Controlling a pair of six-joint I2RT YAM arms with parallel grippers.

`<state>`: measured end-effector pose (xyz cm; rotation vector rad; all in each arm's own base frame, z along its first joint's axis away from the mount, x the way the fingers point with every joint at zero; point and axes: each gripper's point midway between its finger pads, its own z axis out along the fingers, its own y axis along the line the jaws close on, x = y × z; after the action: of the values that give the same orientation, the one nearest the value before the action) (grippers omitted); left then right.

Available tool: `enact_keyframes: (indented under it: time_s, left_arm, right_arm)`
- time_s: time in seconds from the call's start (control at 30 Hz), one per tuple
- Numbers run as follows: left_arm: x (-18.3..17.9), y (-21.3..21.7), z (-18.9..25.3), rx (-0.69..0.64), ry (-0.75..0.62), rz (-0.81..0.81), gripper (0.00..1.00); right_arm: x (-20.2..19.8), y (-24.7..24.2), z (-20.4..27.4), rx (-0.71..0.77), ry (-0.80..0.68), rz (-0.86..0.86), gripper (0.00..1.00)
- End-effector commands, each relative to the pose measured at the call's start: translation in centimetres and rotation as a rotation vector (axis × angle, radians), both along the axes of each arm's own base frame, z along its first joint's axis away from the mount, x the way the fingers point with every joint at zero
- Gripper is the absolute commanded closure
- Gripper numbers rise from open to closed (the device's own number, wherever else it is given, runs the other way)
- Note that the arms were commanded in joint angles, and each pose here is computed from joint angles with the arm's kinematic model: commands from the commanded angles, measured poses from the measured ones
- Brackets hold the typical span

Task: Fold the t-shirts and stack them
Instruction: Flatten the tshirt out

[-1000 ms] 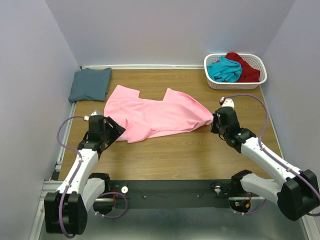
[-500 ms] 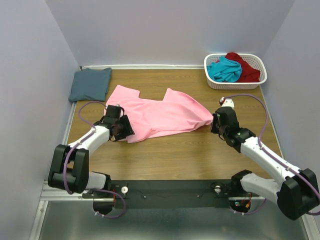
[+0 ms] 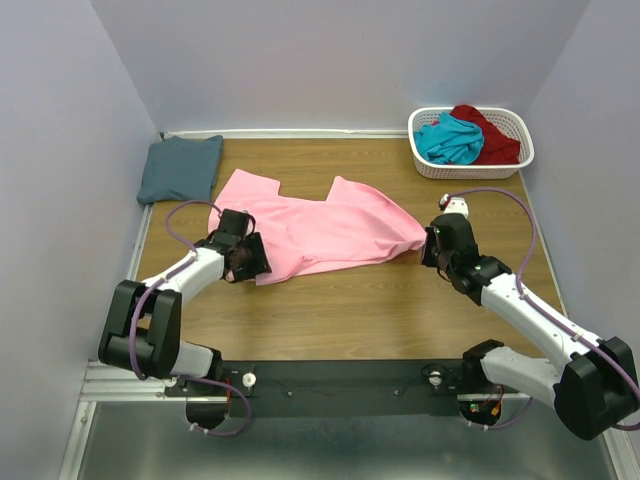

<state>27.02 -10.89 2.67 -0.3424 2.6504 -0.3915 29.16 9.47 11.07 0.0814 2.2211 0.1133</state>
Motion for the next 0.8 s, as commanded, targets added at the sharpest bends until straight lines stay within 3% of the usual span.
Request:
enact_keyframes:
  time_s: [0.0,0.07,0.2,0.27,0.77]
  left_arm:
    - [-0.3,0.4,-0.7,0.039,0.023,-0.012,0.42]
    - [-0.3,0.4,-0.7,0.042,0.022,-0.011,0.44]
    - [0.0,0.6,0.2,0.049,-0.001,0.001,0.64]
    - [0.4,0.5,1.3,0.046,-0.032,0.002,0.66]
    - [0.9,-1.1,1.8,-0.007,-0.048,-0.015,0.66]
  right_arm:
    - [0.5,-0.5,0.6,-0.002,-0.024,-0.036,0.99]
    - [0.5,-0.5,0.7,0.002,-0.028,-0.036,0.99]
    - [0.5,-0.5,0.8,0.003,-0.029,-0.036,0.99]
    - [0.6,-0.4,0.9,0.006,-0.033,-0.035,0.99]
    - [0.5,-0.4,0.9,0.012,-0.030,-0.034,0.99]
